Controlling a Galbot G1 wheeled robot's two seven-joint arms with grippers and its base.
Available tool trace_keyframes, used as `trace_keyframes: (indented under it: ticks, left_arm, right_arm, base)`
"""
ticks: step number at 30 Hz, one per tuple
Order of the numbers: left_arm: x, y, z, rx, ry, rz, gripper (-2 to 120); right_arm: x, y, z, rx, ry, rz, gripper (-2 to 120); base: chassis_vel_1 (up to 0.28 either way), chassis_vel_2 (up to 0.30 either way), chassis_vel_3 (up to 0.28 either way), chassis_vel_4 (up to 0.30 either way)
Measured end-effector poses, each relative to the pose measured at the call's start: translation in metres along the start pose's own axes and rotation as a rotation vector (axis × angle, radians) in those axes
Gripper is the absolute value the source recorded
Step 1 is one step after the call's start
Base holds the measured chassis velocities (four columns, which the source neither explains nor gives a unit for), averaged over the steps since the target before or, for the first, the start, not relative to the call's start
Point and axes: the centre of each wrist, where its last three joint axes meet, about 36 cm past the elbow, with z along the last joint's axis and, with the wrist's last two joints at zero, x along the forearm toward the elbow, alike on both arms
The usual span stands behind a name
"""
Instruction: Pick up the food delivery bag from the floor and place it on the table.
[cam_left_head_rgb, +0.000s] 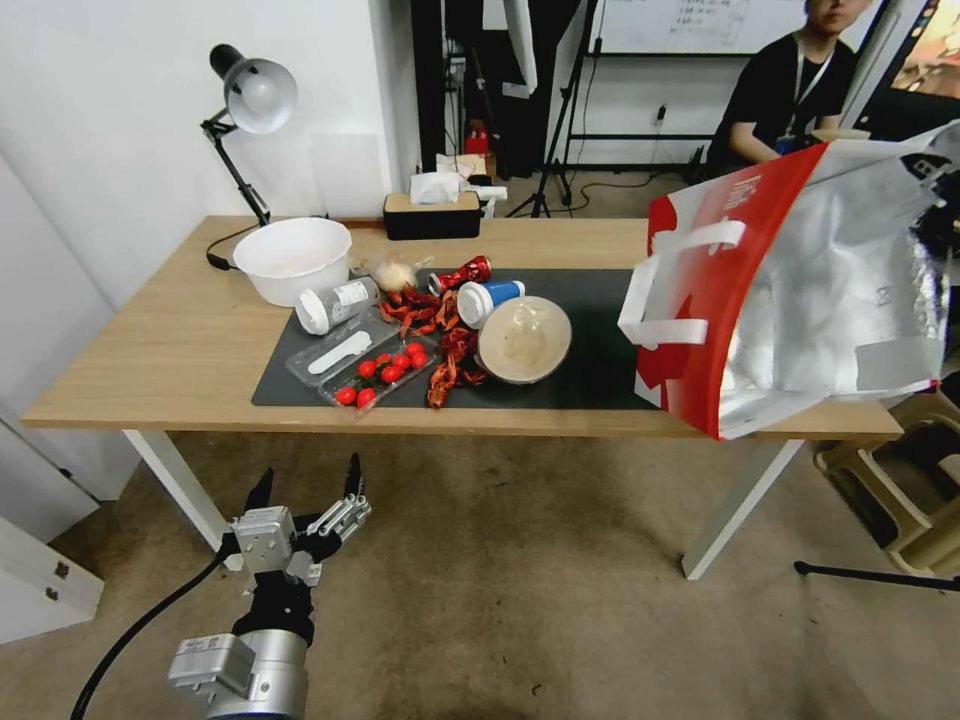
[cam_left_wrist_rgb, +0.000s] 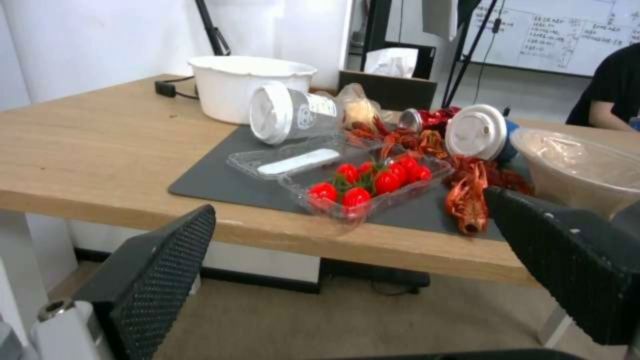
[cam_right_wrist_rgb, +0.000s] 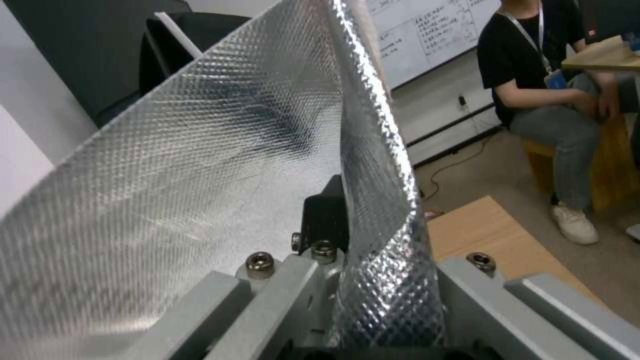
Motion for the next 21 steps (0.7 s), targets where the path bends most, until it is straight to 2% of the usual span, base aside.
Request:
trace_keyframes:
  ticks: [6,14,21]
  left_arm:
    - [0.0,0.0,0.0,0.0,0.001,0.0,100]
    - [-0.001,0.0,0.002,-0.002,0.003,0.003,100]
    - [0.0,0.001,0.001,-0.004,-0.003,0.002,100]
  right_arm:
    - [-0.002,-0.006,0.0,-0.004,0.007,0.018,0]
    - [-0.018,-0.036,0.011,-0.029,0.025,0.058,0]
    - [-0.024,-0.04,0.026,-0.029,0.046,0.069,0]
  base:
    - [0.0,0.0,0.0,0.0]
    - [0.0,0.0,0.0,0.0]
    - [0.0,0.0,0.0,0.0]
